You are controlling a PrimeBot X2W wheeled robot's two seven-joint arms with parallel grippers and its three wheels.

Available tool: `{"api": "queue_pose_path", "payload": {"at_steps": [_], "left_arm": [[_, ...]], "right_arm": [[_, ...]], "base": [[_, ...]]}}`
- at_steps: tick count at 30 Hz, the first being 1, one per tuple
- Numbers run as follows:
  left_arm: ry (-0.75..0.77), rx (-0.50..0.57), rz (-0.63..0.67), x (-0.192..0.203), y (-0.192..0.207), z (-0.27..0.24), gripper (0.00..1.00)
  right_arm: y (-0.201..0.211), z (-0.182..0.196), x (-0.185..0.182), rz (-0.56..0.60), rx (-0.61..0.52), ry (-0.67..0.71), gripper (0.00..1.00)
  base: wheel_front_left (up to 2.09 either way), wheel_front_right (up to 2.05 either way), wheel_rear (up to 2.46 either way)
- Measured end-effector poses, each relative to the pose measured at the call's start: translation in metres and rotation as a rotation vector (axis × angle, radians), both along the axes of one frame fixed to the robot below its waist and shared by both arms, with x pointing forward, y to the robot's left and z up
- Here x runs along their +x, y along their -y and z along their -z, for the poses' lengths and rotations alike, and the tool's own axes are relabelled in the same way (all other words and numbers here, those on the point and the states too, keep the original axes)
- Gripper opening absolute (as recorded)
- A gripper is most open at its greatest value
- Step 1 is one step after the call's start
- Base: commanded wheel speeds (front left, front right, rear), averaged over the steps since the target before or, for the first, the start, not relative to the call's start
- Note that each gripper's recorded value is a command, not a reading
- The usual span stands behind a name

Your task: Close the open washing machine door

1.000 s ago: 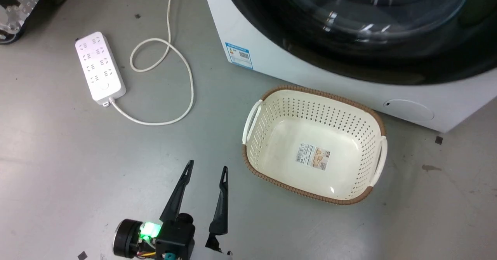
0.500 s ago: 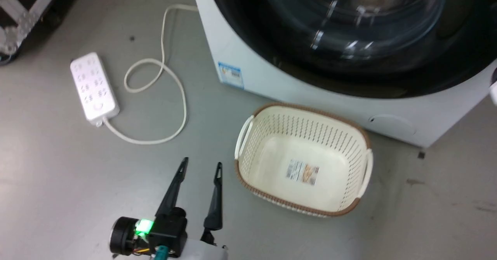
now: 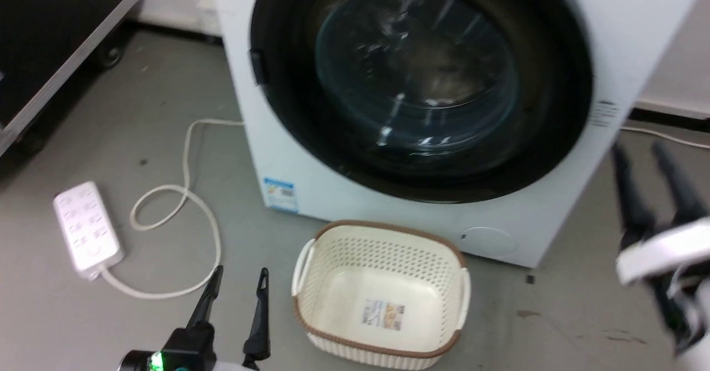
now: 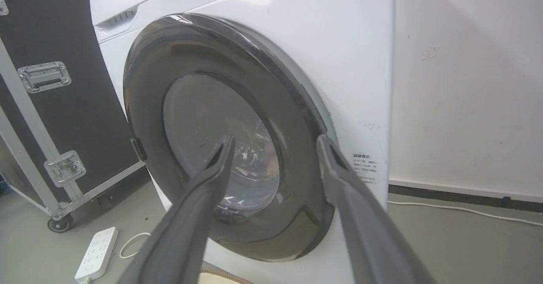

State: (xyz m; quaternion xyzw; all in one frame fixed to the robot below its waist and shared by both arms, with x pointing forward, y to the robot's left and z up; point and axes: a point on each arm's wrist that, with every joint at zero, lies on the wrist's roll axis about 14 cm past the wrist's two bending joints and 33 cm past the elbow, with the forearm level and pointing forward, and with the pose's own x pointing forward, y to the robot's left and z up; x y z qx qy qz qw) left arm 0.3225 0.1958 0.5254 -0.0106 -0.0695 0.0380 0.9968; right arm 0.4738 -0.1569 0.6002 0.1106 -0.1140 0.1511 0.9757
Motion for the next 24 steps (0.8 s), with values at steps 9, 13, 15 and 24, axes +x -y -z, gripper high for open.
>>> {"api": "queue_pose_path", "payload": {"at_steps": [9,13,15,24], "left_arm": [[0.013,-0.011,0.094,0.009,0.023,-0.003,1.0],[0.01,-0.01,0.111,0.013,0.027,-0.002,1.0],[0.005,-0.01,0.118,0.014,0.029,0.0,1.0],[-0.038,-0.006,0.143,0.014,0.034,0.013,1.0]], "right_arm": [[0.014,0.041,-0.081,0.126,-0.039,-0.022,1.0],[0.023,0.058,-0.104,0.187,-0.072,-0.055,1.0],[0.025,0.067,-0.112,0.201,-0.097,-0.077,1.0],[0.027,0.083,-0.123,0.234,-0.156,-0.116,1.0]], "base": [[0.0,0.0,0.0],[0.0,0.0,0.0],[0.0,0.0,0.0],[0.0,0.0,0.0]]}}
